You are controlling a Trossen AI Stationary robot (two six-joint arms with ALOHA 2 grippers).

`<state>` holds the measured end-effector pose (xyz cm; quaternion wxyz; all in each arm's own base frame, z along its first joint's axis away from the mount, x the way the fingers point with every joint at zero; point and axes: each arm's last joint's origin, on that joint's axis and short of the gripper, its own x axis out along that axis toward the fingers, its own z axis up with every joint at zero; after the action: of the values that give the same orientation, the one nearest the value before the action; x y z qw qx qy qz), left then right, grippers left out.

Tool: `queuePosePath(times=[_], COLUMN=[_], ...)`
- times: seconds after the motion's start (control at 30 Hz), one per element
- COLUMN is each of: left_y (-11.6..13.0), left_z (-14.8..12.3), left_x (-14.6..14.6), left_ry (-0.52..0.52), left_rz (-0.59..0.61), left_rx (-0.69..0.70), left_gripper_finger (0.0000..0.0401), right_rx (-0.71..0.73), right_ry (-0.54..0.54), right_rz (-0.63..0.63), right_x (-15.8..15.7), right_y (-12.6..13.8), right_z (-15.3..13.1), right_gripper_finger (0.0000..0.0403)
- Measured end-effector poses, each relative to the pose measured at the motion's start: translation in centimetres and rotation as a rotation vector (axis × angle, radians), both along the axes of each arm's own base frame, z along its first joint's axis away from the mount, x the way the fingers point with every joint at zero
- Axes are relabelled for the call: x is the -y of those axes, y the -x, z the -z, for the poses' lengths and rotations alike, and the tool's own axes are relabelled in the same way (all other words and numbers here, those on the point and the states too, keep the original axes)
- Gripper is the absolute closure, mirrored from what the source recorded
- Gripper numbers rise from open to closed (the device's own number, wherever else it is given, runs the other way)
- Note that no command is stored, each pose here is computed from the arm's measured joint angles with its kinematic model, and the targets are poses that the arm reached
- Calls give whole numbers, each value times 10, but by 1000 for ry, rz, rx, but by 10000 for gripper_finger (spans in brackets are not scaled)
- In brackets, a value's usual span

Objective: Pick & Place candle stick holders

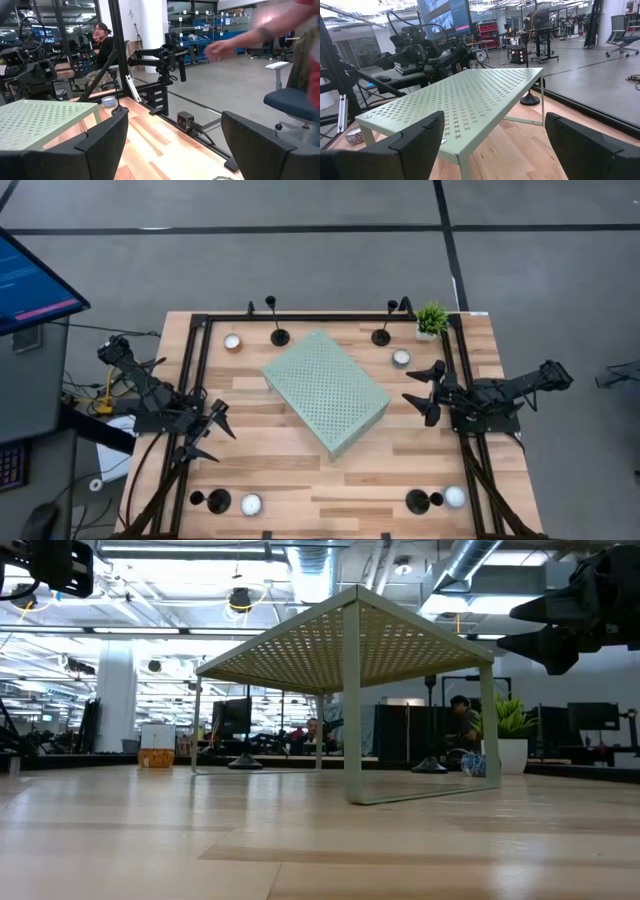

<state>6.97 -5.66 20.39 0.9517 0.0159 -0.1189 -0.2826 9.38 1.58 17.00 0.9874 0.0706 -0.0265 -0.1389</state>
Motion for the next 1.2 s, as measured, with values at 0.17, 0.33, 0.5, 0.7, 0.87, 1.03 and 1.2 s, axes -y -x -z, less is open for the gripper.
queuePosePath(times=[0.17,0.33,0.5,0.7,0.87,1.03,1.2], left_y=[0,0,0,0,-2,-2,-3], left_z=[0,0,0,0,0,-1,-4], left_x=[0,0,0,0,-3,-3,-7], left_ry=[0,0,0,1,21,31,75], left_rz=[0,0,0,-8,-103,-127,-239], left_rx=[0,0,0,-1,-12,-9,-4], left_gripper_finger=[81,81,81,81,81,81,81], right_rx=[0,0,0,0,9,52,62], right_ry=[0,0,0,0,-26,-173,-209], right_rz=[0,0,0,0,-1,-6,-7], right_x=[0,0,0,0,0,0,0], right_y=[0,0,0,0,0,0,0], right_z=[0,0,0,0,0,0,0], right_gripper_finger=[67,67,67,67,67,67,67])
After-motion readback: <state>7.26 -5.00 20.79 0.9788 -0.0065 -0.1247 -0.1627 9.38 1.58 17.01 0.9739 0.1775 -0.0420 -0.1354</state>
